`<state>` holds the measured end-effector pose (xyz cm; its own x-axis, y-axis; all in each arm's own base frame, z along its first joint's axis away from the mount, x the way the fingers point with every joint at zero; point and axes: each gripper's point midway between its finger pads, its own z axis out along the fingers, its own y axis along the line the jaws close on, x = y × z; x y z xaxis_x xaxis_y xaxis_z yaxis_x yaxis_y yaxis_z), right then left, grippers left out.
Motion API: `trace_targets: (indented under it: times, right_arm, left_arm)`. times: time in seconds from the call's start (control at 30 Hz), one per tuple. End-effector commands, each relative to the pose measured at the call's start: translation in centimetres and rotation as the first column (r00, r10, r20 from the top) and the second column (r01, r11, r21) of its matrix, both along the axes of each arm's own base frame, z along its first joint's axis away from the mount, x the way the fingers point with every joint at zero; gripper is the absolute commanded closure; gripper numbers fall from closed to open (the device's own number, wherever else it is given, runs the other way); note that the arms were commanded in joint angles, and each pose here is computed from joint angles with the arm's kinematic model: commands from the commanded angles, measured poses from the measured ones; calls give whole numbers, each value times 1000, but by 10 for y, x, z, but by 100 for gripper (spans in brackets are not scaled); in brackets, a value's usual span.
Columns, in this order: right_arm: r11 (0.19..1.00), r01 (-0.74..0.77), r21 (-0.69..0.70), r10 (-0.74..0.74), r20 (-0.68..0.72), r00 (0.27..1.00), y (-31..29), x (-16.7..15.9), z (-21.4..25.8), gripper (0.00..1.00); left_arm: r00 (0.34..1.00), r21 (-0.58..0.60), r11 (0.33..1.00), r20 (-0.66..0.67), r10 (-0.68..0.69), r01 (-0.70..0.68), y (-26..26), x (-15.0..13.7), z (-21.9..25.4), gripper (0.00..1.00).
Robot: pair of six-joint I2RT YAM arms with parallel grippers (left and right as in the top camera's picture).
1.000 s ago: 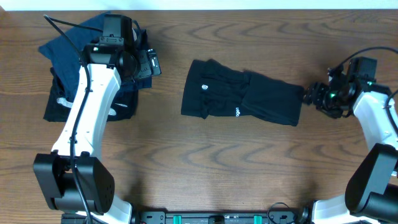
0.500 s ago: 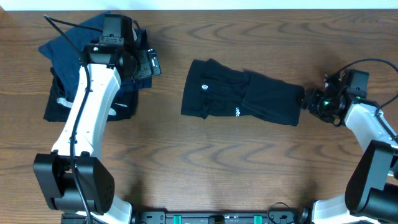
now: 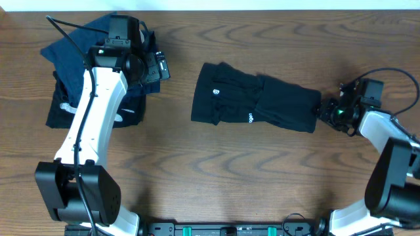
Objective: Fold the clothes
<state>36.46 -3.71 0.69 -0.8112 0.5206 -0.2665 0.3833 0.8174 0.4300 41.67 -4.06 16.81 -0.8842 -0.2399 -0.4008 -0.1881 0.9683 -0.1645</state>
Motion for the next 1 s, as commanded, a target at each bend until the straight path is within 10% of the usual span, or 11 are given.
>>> trace_targets:
  times: [0.0, 0.1, 0.23, 0.57, 0.8, 0.97]
  right_arm:
    - [1000, 0, 18, 1, -57, 998, 4, -6, -23, 54]
    - [1000, 4, 24, -2, -74, 997, 4, -7, -31, 58]
    - [1000, 3, 24, -2, -72, 997, 4, -6, -29, 88]
    - [1000, 7, 22, -5, -103, 995, 3, -10, -28, 61]
    - [1000, 15, -8, -16, -118, 993, -1, -12, -31, 99]
    - [1000, 22, -7, -22, -103, 994, -5, -5, -25, 99]
  left_arm:
    - [1000, 13, 1000, -10, 5, -5, 3, -1, -3, 2]
    - [1000, 13, 1000, -10, 5, -5, 3, -1, -3, 2]
    - [1000, 13, 1000, -10, 5, -5, 3, -1, -3, 2]
    - [1000, 13, 1000, -10, 5, -5, 3, -1, -3, 2]
    - [1000, 13, 1000, -10, 5, -5, 3, -1, -3, 2]
    - [1000, 13, 1000, -10, 5, -5, 3, -1, -3, 2]
